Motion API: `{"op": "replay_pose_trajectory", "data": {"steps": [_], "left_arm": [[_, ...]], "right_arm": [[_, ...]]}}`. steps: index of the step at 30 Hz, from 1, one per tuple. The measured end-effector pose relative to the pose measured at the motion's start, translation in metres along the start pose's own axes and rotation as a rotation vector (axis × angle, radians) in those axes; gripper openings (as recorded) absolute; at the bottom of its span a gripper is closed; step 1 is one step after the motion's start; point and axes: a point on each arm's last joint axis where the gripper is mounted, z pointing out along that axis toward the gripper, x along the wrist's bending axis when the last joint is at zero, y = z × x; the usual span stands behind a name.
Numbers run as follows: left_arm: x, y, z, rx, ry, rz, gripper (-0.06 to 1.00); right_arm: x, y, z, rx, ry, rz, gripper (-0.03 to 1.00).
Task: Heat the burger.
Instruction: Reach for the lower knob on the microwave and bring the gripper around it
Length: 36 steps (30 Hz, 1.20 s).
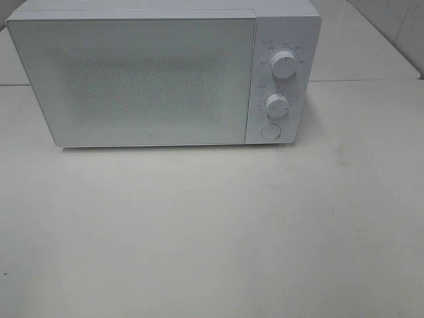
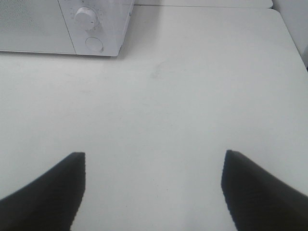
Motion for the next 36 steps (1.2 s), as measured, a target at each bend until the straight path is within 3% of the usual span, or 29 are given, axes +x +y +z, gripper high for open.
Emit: {"op": "replay_pose_trajectory", "data": {"steps": [9, 20, 36], "left_arm": [[0.0, 0.0, 0.0, 0.0, 0.0, 0.0, 0.97], [0.0, 0.0, 0.0, 0.0, 0.0, 0.0, 0.97], [0.0, 0.0, 0.0, 0.0, 0.0, 0.0, 0.97]], "right_arm": [[0.0, 0.001, 0.0, -0.006, 0.001, 0.004, 0.75], [0.003, 0.026, 0.009, -0.056, 0.008, 0.003, 0.75], [0.012, 0.055, 0.081, -0.078, 0.033, -0.019, 0.75]]}}
